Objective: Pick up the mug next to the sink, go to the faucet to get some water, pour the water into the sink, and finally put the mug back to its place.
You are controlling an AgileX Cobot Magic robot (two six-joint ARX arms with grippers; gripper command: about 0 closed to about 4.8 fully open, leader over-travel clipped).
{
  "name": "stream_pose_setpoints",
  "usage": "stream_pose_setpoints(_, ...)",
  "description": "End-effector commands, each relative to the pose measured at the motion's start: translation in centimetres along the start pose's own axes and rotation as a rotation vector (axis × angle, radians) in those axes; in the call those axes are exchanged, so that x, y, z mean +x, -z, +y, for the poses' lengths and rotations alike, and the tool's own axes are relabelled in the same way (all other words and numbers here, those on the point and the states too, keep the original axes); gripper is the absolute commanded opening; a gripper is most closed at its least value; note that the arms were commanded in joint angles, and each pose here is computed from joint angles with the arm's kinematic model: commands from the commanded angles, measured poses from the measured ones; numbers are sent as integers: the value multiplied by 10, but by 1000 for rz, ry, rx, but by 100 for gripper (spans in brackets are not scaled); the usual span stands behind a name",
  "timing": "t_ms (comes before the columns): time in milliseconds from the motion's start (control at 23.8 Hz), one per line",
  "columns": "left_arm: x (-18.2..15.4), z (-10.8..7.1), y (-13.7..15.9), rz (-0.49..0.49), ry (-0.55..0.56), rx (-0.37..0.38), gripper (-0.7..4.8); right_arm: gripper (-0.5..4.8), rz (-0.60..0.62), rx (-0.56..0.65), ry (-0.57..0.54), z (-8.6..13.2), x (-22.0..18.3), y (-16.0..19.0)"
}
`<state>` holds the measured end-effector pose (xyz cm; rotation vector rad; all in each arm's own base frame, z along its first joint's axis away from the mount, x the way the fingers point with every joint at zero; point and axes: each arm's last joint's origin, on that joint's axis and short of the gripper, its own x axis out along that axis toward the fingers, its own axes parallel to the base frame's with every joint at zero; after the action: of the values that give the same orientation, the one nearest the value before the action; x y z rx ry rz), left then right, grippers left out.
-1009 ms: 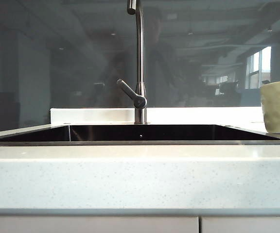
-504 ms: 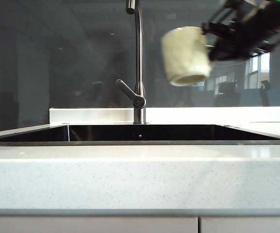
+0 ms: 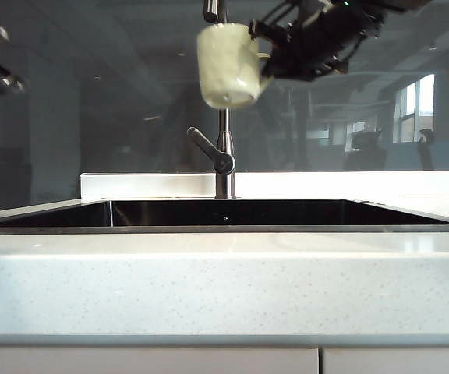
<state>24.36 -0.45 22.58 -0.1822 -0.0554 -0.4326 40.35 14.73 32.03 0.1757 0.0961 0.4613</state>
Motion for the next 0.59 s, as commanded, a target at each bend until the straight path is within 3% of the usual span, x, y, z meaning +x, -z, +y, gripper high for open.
stream_pose_setpoints(42,27,11,4,7,122,14,-5,-1,-123,5,-44,11,3,-26)
stream_pose_setpoints(378,128,62,39,85,418,-8,-5,-1,-192,-3,-56,16,9,-48)
stream_pose_setpoints(462,167,79,55,95,517,-27,-3,-1,-199,-4,-56,16,9,-51)
stream_pose_setpoints(546,198,91,63,84,557,-40,92,-1,-199,-4,-57,17,9,-51)
stream_pose_setpoints(588,211,94,66,76,566,-53,175,-1,-198,-4,-57,17,9,-51)
